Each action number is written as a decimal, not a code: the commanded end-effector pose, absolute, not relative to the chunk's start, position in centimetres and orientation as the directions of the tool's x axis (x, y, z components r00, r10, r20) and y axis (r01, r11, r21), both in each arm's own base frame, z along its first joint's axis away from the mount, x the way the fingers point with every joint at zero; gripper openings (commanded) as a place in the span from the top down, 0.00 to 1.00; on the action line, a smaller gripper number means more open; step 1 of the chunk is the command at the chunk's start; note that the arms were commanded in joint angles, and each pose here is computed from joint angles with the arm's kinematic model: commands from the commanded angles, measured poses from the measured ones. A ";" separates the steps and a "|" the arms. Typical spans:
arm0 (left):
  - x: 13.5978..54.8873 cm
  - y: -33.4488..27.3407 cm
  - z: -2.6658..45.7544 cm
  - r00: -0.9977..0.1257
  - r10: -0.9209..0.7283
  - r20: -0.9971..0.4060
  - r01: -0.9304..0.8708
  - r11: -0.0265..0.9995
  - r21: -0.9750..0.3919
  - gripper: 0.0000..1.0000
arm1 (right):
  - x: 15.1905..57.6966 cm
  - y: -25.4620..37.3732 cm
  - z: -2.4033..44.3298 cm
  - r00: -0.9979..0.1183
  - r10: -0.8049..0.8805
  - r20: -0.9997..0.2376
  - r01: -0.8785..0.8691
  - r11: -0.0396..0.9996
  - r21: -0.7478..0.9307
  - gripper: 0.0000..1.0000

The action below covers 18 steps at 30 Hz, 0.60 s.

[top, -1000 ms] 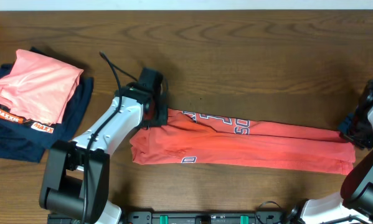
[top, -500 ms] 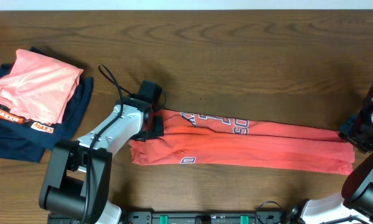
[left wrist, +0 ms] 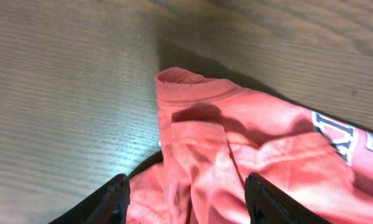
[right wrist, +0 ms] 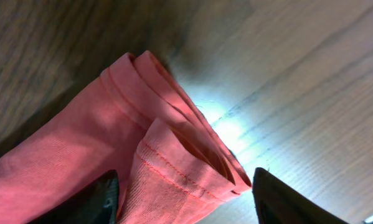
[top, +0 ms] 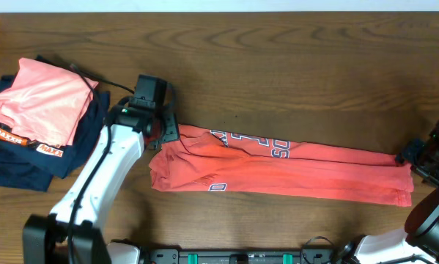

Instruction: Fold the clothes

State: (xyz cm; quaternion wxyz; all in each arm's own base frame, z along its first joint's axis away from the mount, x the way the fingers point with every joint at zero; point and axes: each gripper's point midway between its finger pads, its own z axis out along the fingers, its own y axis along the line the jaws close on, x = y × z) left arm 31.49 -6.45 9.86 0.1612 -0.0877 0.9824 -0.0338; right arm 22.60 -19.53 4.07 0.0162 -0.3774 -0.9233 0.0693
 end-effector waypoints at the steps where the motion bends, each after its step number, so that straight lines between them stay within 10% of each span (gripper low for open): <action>1: 31.5 -6.2 11.1 -0.924 -0.185 -0.334 -0.164 0.982 -0.092 0.38 | 22.6 -18.9 3.4 -0.746 0.666 0.007 0.662 0.744 -0.092 0.29; 18: 30.9 -6.0 10.8 -0.933 -0.184 -0.309 -0.166 0.983 -0.082 0.38 | 23.7 -17.6 6.2 -0.829 0.556 -0.062 0.557 0.831 0.005 0.11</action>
